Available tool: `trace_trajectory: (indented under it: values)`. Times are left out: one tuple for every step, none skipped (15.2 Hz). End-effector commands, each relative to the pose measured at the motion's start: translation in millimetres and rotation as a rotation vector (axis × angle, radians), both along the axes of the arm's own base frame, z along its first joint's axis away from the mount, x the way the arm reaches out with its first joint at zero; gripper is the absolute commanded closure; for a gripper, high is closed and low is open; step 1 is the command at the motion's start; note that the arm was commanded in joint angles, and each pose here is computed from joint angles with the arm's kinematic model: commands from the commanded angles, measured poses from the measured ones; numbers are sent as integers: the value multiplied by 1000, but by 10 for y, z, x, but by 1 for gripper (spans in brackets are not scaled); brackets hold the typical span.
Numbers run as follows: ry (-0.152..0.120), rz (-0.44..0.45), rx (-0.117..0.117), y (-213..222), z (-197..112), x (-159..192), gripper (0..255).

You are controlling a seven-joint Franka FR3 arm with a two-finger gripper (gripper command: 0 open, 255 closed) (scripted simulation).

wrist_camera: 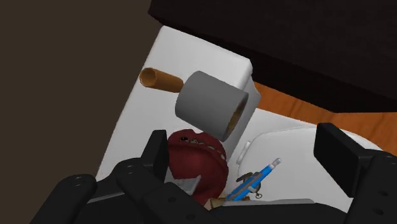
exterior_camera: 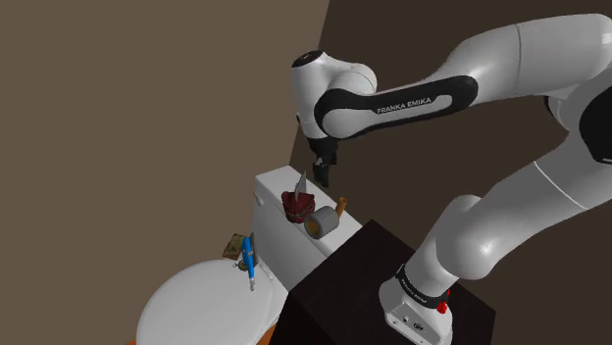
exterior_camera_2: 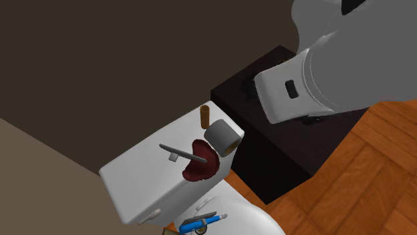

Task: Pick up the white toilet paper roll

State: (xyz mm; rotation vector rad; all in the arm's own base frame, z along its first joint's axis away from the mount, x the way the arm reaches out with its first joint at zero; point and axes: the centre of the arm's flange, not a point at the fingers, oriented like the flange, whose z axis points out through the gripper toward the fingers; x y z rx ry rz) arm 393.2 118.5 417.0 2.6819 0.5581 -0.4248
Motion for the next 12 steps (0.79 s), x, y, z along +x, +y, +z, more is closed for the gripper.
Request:
trace_trajectory:
  values:
    - [43, 81, -66, 146, -329, 50, 0]
    - [65, 119, -99, 208, -494, 51, 0]
    - [86, 158, -132, 264, -660, 46, 0]
    - [107, 196, -164, 315, -828, 35, 0]
    - [129, 234, -197, 359, -997, 19, 0]
    - [150, 272, -229, 397, -1166, -2, 0]
    - [171, 310, -262, 429, -1337, -29, 0]
    - [193, 348, -295, 455, -1508, -60, 0]
    - [214, 387, -327, 473, -1679, -95, 0]
    - [235, 425, -360, 484, -1849, -135, 0]
    - [257, 463, -392, 488, -2019, -178, 0]
    - [278, 501, -425, 485, -2189, -225, 0]
